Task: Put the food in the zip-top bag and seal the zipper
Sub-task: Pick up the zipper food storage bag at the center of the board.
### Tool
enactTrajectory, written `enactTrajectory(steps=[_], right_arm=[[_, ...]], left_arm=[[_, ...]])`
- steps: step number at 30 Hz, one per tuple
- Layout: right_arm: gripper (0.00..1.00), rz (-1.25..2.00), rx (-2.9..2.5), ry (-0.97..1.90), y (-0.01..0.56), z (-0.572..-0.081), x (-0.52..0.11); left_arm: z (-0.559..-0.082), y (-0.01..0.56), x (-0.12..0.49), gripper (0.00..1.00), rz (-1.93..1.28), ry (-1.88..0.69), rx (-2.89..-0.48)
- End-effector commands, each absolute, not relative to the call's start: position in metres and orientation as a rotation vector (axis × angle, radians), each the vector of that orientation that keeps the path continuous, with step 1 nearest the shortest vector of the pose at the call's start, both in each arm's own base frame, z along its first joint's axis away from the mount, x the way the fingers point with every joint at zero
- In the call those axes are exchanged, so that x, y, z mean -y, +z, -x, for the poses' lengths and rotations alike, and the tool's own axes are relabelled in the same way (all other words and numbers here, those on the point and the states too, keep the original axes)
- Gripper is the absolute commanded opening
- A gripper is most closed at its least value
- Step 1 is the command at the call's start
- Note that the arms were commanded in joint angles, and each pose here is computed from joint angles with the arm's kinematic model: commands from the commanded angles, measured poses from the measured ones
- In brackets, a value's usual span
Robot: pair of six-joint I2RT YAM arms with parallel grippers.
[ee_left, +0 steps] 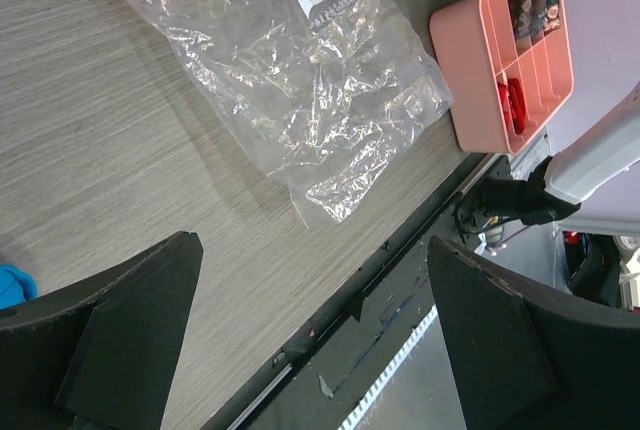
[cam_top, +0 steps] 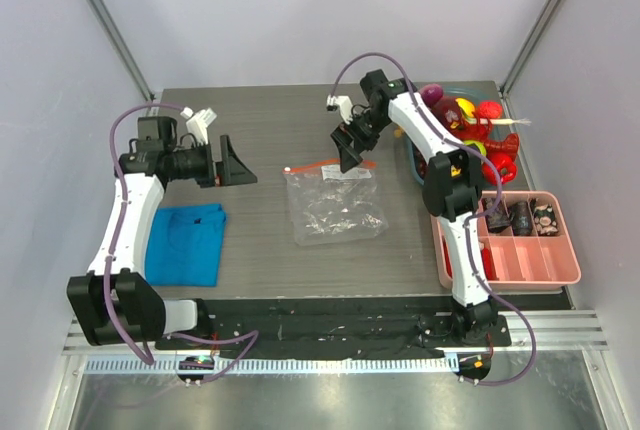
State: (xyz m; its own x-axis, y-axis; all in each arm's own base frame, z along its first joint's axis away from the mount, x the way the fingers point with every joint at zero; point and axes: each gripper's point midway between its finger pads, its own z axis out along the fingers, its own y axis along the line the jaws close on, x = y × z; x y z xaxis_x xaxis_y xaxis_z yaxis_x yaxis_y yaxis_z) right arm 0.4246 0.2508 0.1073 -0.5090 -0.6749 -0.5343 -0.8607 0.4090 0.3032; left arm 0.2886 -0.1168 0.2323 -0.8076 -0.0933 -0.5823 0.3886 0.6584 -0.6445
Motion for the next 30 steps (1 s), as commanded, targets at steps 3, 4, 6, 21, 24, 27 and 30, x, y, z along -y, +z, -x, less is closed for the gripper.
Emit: enactTrajectory(steps=[3, 4, 6, 21, 24, 27, 30], right_arm=[[1.00, 1.403, -2.294, 0.800, 0.088, -0.434, -0.251], [1.00, 1.400, -2.285, 0.804, 0.088, -0.437, -0.252], [1.00, 1.380, -2.289, 0.840, 0.083, -0.440, -0.252], [0.07, 1.395, -2.244, 0.904, 0.116, -0.425, -0.254], [0.01, 1.392, -2.163, 0.842, 0.158, -0.424, -0.255], [0.01, 1.398, -2.066, 0.769, 0.200, -0.419, -0.256], [0.01, 1.433, -1.951, 0.660, 0.237, -0.411, -0.260]], left_arm=[[-0.287, 0.226, 0.120, 1.00, -0.245, -1.111, -2.274], [-0.286, 0.223, 0.120, 1.00, -0.238, -1.114, -2.281], [-0.283, 0.218, 0.120, 1.00, -0.237, -1.122, -2.291], [-0.284, 0.229, 0.127, 1.00, -0.259, -1.208, -2.251], [-0.284, 0.241, 0.127, 1.00, -0.262, -1.186, -2.228], [-0.288, 0.260, 0.126, 1.00, -0.260, -1.157, -2.195], [-0.296, 0.291, 0.124, 1.00, -0.274, -1.099, -2.138]])
